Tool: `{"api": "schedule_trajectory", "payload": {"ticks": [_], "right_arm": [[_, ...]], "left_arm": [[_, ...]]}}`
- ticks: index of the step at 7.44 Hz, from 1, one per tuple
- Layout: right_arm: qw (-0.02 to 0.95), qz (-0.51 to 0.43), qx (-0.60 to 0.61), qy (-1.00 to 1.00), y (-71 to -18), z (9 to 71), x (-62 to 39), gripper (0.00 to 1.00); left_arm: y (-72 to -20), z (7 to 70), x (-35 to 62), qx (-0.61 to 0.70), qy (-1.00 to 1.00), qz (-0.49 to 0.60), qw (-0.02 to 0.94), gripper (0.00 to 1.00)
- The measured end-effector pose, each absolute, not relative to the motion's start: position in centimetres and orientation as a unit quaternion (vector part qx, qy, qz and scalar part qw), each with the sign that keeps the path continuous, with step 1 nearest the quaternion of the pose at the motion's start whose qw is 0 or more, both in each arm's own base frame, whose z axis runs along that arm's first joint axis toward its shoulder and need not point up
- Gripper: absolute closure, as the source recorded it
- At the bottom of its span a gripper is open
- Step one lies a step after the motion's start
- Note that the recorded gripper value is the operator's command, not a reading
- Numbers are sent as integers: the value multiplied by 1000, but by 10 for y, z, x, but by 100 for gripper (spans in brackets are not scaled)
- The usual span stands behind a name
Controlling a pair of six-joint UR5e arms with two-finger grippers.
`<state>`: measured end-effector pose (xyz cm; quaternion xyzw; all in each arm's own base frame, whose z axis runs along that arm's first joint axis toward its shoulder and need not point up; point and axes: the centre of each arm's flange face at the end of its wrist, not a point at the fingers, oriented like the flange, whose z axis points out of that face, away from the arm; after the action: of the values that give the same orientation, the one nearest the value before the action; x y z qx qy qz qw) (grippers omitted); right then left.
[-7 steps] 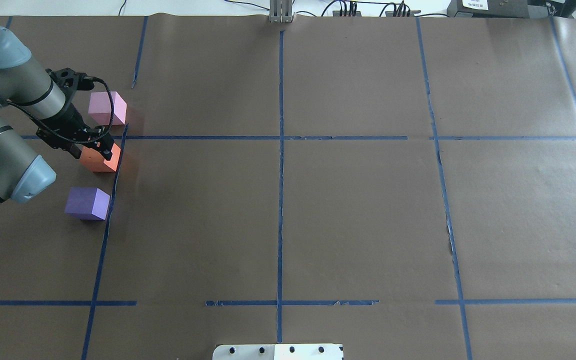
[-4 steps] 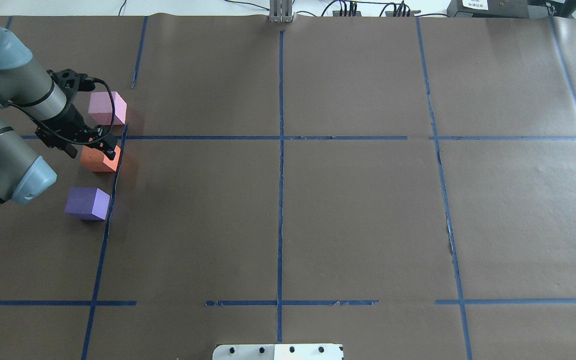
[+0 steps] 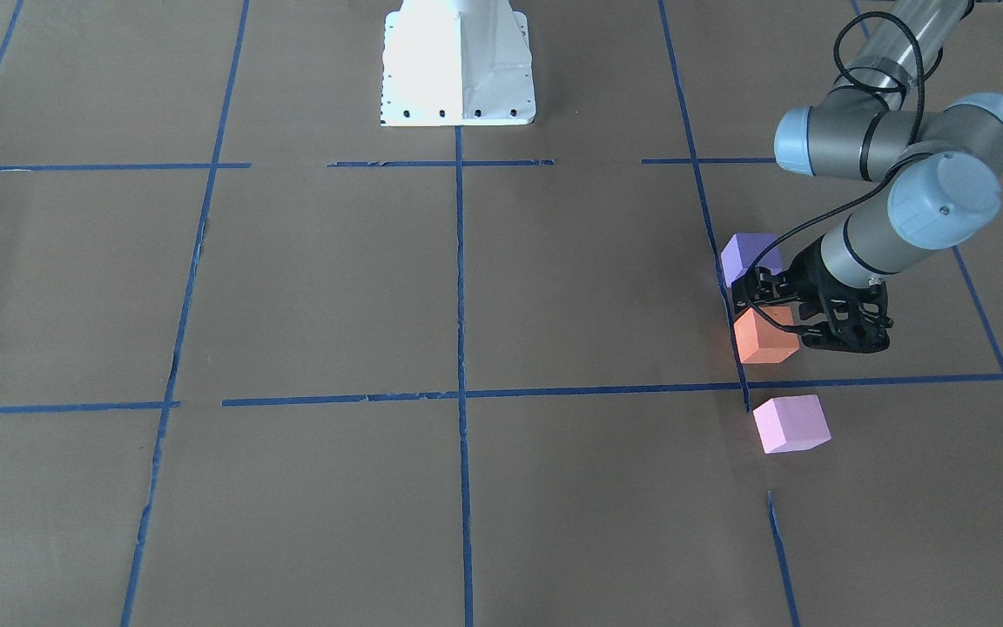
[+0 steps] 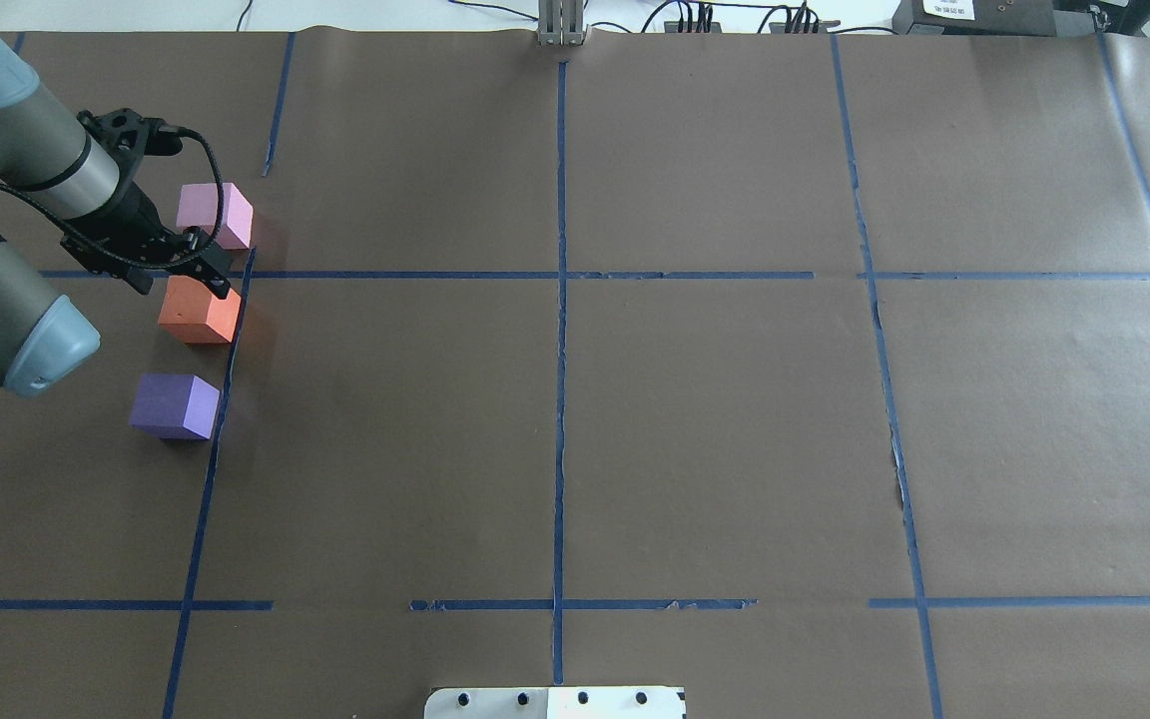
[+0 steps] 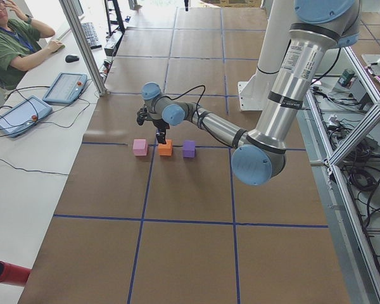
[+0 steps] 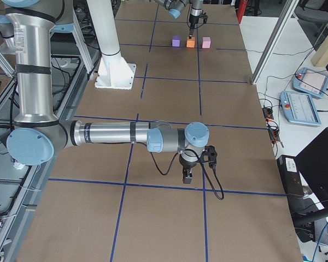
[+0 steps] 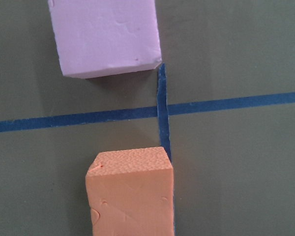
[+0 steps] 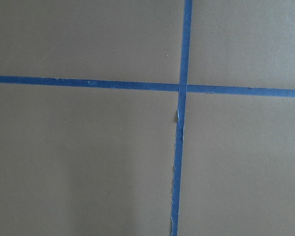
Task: Arrange blocks in a line
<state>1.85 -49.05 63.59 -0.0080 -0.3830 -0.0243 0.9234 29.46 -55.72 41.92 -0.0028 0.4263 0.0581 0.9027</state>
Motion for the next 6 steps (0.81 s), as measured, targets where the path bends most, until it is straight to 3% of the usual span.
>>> {"api": "schedule_trajectory", "payload": {"ticks": [3,6], "right_arm": [[923,-24,-8,-383,-491,636,18,0],[923,-24,-8,-383,-491,636,18,0]], "left_arm": [[-574,425,195,52,423,36,904,0],[-568,496,65,97,389,47,915,0]]}}
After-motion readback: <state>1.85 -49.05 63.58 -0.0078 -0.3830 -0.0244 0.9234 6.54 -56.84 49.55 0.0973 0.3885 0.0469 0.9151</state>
